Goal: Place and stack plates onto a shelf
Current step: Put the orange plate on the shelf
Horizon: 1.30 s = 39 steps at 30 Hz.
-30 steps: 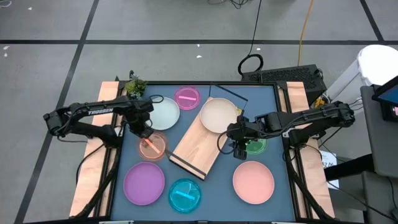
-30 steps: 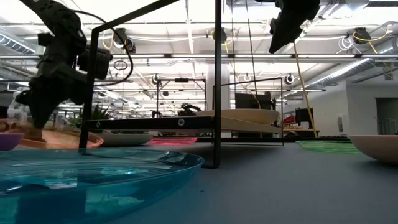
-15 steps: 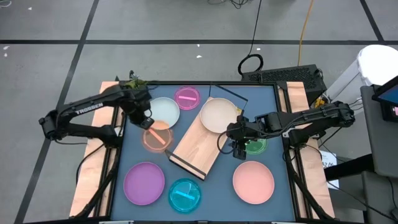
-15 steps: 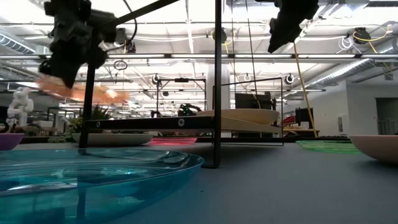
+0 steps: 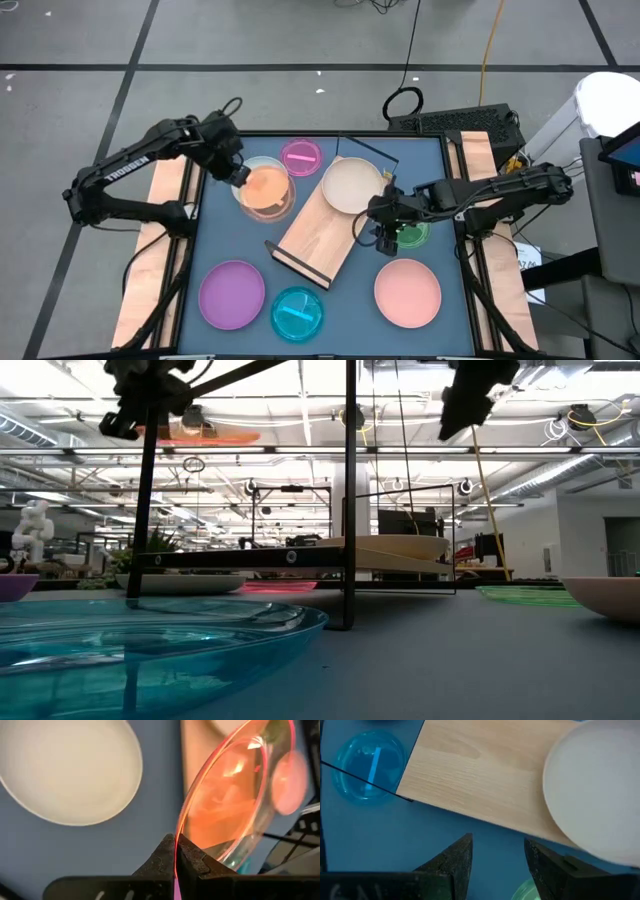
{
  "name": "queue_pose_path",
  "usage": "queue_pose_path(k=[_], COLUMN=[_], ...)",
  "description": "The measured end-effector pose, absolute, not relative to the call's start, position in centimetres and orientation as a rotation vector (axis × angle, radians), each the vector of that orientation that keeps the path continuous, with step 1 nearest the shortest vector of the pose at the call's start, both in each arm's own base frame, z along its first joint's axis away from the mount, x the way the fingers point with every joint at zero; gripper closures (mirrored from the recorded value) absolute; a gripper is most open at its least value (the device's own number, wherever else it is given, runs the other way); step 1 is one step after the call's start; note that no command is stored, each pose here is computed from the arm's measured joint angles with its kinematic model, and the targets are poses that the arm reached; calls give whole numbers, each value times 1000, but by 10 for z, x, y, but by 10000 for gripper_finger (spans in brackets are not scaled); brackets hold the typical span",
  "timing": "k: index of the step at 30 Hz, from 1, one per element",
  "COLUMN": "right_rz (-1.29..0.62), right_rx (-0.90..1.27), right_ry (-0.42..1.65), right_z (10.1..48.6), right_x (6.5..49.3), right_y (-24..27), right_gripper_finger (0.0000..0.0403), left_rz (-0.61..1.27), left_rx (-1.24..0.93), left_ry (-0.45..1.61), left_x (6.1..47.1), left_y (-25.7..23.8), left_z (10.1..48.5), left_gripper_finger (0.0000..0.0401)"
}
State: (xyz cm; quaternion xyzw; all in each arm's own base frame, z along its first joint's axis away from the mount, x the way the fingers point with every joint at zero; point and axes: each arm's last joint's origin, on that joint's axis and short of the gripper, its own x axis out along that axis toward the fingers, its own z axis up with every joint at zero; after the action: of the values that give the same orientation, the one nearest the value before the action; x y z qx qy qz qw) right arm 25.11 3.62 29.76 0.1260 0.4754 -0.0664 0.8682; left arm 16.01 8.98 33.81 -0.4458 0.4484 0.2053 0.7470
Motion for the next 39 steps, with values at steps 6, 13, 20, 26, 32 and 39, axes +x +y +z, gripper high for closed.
queue_pose_path(k=[6,13,20,26,32,39], right_rz=[-187,-281,-281,-279,-282,-248], right_rx=[363,419,432,404,408,477], right_ry=[957,905,867,894,932,967], right_z=[316,332,339,339,337,337], right_x=[225,197,185,180,176,174], right_y=[32,26,24,23,23,24], right_gripper_finger=[243,243,243,243,243,243], left_rz=[440,420,366,358,359,326], left_rx=[-977,-1003,-983,-962,-891,-843], left_ry=[897,903,981,1029,1092,1098], left_x=[162,182,220,253,276,289], left_y=[89,89,86,82,80,87], left_z=[360,369,359,339,319,307], left_gripper_finger=[400,400,400,400,400,400])
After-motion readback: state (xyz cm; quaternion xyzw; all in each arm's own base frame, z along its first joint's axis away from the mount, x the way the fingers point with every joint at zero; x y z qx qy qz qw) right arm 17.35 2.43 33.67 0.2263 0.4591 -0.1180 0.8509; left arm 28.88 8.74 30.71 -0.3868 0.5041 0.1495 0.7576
